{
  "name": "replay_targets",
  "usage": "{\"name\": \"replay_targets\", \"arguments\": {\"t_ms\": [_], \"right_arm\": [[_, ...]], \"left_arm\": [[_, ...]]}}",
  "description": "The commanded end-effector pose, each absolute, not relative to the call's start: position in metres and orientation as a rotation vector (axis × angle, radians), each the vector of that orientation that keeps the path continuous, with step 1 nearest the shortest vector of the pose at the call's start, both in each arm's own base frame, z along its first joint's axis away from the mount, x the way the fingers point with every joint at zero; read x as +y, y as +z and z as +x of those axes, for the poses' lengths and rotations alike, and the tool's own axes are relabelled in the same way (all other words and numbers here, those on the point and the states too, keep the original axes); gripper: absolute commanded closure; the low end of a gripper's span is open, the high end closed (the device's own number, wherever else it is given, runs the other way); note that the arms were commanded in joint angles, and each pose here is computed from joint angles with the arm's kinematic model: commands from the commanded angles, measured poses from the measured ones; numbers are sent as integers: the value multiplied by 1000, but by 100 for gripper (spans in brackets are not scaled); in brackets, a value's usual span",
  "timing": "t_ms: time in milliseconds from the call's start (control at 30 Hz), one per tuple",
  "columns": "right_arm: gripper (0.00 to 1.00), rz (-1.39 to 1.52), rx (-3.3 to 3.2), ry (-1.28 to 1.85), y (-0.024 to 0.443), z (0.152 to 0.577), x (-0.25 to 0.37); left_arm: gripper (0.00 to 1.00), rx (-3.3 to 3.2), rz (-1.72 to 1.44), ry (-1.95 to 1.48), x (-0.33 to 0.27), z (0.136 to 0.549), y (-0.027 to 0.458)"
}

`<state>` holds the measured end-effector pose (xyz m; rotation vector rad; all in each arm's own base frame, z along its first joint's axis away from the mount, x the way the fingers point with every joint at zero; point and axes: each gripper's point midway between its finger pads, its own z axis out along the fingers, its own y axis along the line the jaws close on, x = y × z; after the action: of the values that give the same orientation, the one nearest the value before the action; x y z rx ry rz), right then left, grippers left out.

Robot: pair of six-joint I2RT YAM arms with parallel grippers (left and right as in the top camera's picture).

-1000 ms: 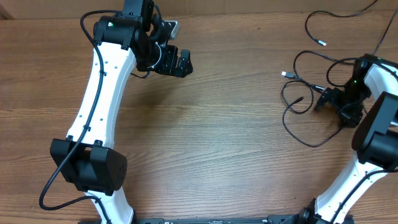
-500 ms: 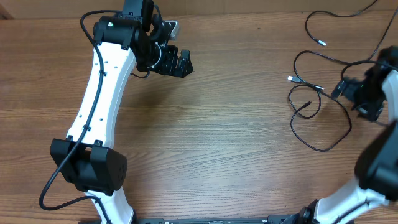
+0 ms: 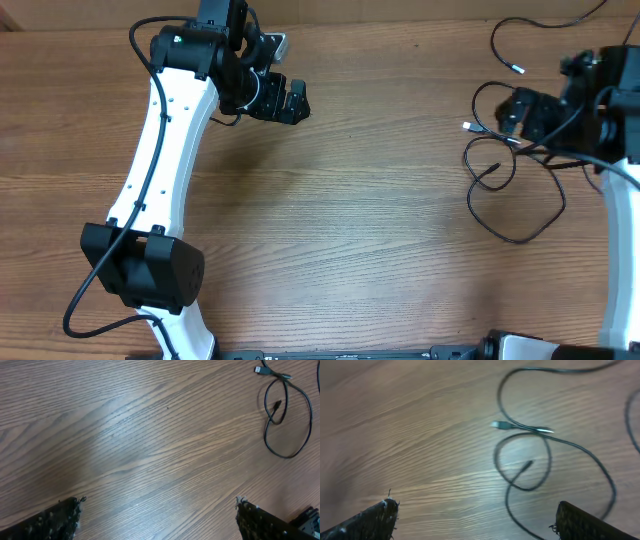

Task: Untangle cables
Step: 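Carry the cable loop with the right gripper to the upper right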

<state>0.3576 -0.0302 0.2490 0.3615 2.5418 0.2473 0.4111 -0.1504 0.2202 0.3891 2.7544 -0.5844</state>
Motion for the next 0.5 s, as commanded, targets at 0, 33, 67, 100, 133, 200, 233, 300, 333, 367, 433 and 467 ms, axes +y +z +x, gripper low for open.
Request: {"name": "replay_targets", "arguments": {"t_ms": [0, 33, 67, 100, 133, 200, 233, 300, 333, 367, 433, 467], "right_arm": [[0, 285, 2527, 267, 257, 359, -14], [0, 282, 2528, 269, 256, 359, -13], [0, 278, 2529, 270, 256, 359, -12], [0, 278, 2529, 270, 256, 359, -12], [0, 279, 2529, 269, 256, 359, -12], [0, 279, 2529, 269, 256, 359, -12], [0, 279, 2529, 269, 256, 359, -12], [0, 279, 2529, 269, 256, 359, -12], [0, 279, 2529, 269, 256, 359, -12], [0, 279, 2529, 269, 256, 359, -12], [0, 279, 2529, 269, 256, 359, -12], [0, 279, 2529, 269, 256, 359, -12]], "left_arm": [[0, 2697, 429, -577, -152, 410, 238], [0, 2697, 429, -577, -152, 410, 238], [0, 2697, 429, -577, -152, 410, 238], [0, 2697, 429, -577, -152, 410, 238], [0, 2697, 429, -577, -152, 410, 238], [0, 2697, 429, -577, -152, 410, 238], [0, 2697, 429, -577, -152, 410, 238], [0, 2697, 429, -577, -152, 410, 238], [0, 2697, 429, -577, -152, 410, 238], [0, 2697, 429, -577, -152, 410, 238], [0, 2696, 429, -577, -152, 410, 238], [0, 2697, 429, -577, -152, 410, 238]]}}
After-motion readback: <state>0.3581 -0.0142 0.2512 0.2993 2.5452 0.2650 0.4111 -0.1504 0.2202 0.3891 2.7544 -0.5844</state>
